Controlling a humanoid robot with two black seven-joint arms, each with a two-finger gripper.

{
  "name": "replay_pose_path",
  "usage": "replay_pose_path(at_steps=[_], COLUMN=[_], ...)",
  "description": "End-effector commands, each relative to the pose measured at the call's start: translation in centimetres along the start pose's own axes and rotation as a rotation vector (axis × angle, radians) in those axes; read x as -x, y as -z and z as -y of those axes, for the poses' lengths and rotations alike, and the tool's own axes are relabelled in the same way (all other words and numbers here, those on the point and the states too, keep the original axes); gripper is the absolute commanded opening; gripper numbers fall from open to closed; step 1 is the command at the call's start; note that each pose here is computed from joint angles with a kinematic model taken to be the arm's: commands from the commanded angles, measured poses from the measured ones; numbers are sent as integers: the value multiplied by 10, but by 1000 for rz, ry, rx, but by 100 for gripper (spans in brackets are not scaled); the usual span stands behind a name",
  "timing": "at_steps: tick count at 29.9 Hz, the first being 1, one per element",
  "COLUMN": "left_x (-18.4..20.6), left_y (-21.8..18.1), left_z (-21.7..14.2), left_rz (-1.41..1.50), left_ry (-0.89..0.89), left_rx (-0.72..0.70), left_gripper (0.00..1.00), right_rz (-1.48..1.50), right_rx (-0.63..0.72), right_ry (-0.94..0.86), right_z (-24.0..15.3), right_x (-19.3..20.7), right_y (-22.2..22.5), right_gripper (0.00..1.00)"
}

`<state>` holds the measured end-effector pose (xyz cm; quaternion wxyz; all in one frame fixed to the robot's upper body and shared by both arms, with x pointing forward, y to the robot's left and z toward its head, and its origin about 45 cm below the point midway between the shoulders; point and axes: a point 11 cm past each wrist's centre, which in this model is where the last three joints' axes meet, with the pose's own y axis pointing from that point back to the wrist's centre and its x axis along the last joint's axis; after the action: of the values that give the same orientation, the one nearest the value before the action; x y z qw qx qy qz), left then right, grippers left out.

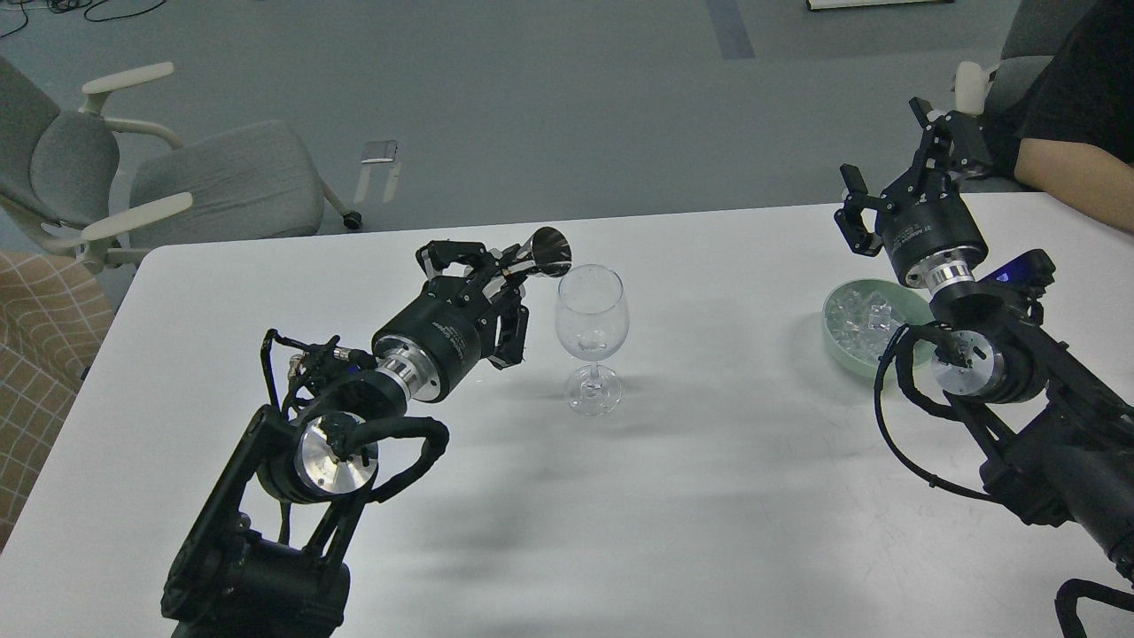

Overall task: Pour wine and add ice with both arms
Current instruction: 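Tilt the jigger over the wine glass rim with the left gripper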

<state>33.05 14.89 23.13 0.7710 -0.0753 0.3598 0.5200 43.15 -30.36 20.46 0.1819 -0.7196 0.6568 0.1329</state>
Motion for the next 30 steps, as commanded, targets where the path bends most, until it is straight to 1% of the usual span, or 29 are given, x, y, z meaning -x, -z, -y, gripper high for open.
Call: replay_pose_path(at_steps=[1, 17, 25, 30], left_x=[0, -2, 4, 11], left_y=[0, -4, -10, -4], left_z=[0, 1, 4, 6], left_rz=[12, 112, 149, 198], left_ry=[-4, -40, -30, -24], left_rx=[1, 17, 24, 12], left_gripper=[0, 0, 0, 0], right_rz=[1, 4, 1, 2], right_rx=[2, 8, 6, 5], right_ry=[-4, -7, -7, -7], right_z=[-1, -3, -3, -3], right_x=[-1, -2, -3, -3], right_y=[-1, -4, -3, -3], right_gripper=[100, 100, 100, 100])
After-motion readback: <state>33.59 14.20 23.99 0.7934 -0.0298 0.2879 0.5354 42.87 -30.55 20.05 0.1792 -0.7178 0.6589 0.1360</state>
